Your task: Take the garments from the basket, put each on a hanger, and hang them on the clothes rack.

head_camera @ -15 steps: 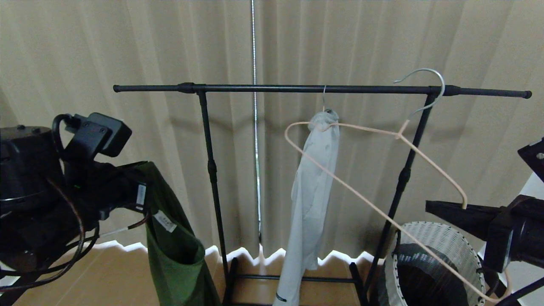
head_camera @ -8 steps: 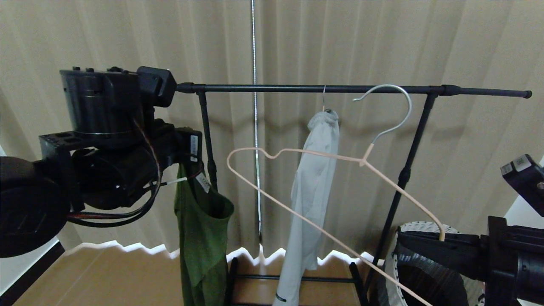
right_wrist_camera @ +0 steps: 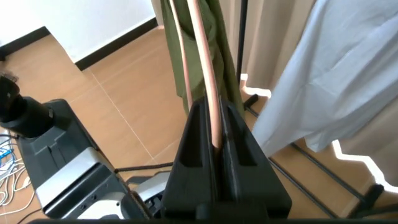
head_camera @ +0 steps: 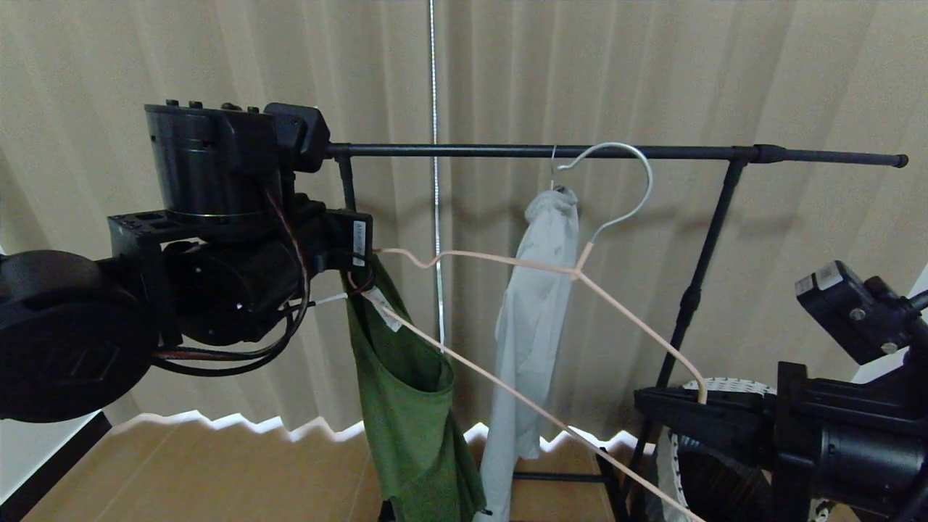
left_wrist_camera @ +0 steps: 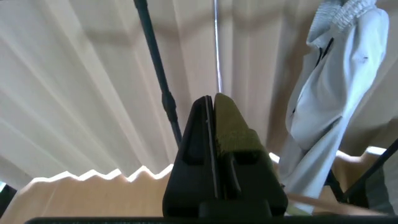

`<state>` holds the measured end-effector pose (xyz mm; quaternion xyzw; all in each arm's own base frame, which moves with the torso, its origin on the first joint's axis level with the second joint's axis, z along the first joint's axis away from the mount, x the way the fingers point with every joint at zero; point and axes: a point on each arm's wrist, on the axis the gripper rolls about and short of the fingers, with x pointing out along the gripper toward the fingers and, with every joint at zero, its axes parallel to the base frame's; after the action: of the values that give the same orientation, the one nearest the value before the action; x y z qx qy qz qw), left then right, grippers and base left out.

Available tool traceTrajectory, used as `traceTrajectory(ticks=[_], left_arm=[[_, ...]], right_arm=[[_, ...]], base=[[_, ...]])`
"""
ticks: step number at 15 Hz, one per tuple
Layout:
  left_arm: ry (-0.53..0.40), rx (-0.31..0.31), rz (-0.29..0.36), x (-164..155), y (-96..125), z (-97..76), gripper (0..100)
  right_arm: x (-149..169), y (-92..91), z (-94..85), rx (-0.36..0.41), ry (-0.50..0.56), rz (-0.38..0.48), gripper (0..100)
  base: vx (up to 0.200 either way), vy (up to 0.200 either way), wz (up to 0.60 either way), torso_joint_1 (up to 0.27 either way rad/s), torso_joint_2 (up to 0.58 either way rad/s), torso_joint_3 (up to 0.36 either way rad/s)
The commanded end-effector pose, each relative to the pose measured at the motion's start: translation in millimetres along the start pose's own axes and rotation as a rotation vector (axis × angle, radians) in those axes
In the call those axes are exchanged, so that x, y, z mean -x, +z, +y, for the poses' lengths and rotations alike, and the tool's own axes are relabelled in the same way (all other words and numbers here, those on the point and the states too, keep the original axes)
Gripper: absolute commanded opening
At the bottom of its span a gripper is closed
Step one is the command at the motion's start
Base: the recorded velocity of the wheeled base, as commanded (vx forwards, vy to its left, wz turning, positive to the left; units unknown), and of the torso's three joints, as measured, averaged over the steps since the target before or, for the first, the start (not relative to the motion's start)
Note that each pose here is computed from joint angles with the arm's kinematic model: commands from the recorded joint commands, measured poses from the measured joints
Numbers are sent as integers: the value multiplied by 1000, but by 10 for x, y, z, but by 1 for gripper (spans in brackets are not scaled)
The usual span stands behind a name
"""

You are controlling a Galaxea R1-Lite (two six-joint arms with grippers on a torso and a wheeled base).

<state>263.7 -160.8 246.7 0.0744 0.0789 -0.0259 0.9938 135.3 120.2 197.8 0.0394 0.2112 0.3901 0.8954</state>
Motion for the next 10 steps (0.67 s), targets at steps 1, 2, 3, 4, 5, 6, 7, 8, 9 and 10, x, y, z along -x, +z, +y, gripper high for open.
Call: traceTrajectory(ticks=[1,2,3,4,5,6,7,8,9,10], left_arm=[[16,1,0,-2,2,4,0],[16,-1,2,0,-4,0,0],[15,-6,10,10,-3,1,0],[16,-18,28,17,-10,0,0],[22,-23,37,27,-3,-3,0],[23,-19,39,27,4,-2,0],[23,-24,46,23,-1,-5,0],[21,-30,57,26,-13,-9,0],[23,-29,59,27,-16,-9,0],[21,-28,61,27,-21,-9,0]], right_arm=[[-105,-15,-17,-4,-4,27,0],[-151,-7,-23,-2,-5,27,0],[-256,6,-44,-5,-13,27,0],[-359,7,-61,-20,-20,30,0],[-459,30,-76,-49,-34,20,0],[-557,48,-91,-78,-51,17,0],[-642,60,-103,-94,-75,21,0],[-706,67,-112,-95,-93,24,0],[-751,56,-114,-95,-97,34,0],[-768,43,-104,-93,-93,42,0]], base=[[0,0,0,0,0,0],[0,0,0,0,0,0],[0,0,0,0,0,0],[0,0,0,0,0,0],[0,0,0,0,0,0],[0,0,0,0,0,0],[0,0,0,0,0,0],[0,0,0,0,0,0],[0,0,0,0,0,0],[0,0,0,0,0,0]])
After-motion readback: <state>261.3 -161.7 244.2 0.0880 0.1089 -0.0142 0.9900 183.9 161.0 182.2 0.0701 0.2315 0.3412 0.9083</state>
